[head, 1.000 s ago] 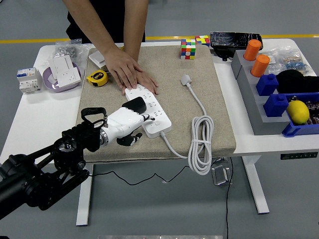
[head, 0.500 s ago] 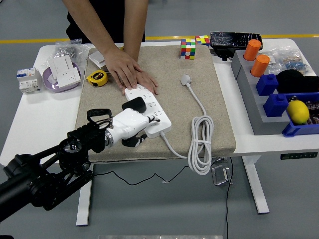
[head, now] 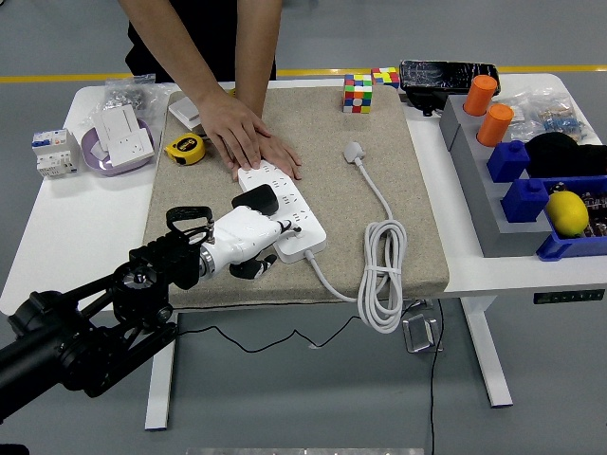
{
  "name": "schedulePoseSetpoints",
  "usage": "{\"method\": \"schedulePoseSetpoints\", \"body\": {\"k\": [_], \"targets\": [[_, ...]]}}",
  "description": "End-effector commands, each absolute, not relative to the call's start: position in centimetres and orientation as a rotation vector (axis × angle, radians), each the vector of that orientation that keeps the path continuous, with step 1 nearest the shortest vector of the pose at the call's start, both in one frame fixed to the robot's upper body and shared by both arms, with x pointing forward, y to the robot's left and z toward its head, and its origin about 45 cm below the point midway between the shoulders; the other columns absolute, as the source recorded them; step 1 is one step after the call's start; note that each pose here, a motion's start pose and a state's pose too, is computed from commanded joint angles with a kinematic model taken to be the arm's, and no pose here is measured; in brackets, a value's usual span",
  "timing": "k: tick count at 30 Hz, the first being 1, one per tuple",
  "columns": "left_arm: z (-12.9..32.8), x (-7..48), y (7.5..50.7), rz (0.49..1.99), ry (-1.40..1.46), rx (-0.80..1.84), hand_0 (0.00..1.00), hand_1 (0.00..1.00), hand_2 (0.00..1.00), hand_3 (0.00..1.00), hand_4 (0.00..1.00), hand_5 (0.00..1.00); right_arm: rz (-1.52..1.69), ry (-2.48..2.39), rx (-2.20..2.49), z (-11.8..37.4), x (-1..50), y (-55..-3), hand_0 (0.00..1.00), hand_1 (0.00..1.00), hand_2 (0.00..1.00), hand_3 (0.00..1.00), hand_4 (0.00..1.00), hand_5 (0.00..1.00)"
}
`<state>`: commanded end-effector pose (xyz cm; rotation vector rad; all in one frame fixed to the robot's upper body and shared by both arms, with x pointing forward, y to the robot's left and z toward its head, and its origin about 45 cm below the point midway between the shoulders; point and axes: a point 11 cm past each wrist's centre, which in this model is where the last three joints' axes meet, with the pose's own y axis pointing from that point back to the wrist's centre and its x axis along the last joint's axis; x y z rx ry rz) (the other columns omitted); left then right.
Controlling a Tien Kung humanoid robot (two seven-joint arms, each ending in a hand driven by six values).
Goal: Pick up the plug,place it near the board,insert it into the board,press the button
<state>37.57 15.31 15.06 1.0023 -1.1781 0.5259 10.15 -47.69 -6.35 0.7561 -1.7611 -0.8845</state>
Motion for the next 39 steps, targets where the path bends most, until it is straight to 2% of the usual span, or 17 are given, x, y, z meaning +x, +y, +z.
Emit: {"method": "schedulePoseSetpoints", "body": {"k": [29, 39], "targets": [[13.7, 37.0, 15.3, 0.464, -1.174, 1.031, 0.111, 0.025, 0.154, 0.889, 0.507, 0.002, -0.883, -1.76, 0.755, -6.3, 10.1, -47.7, 0.884, 0.826, 0.782, 0.784, 0.998, 0.992], [14.2, 36.9, 15.6, 0.486, -1.181, 1.021, 0.11, 0.025, 0.154, 0.888, 0.508, 0.002, -0.882, -1.757, 0.755, -6.4, 10.0, -47.7, 0.879, 0.827, 0.783, 0.784, 0.998, 0.992]]}}
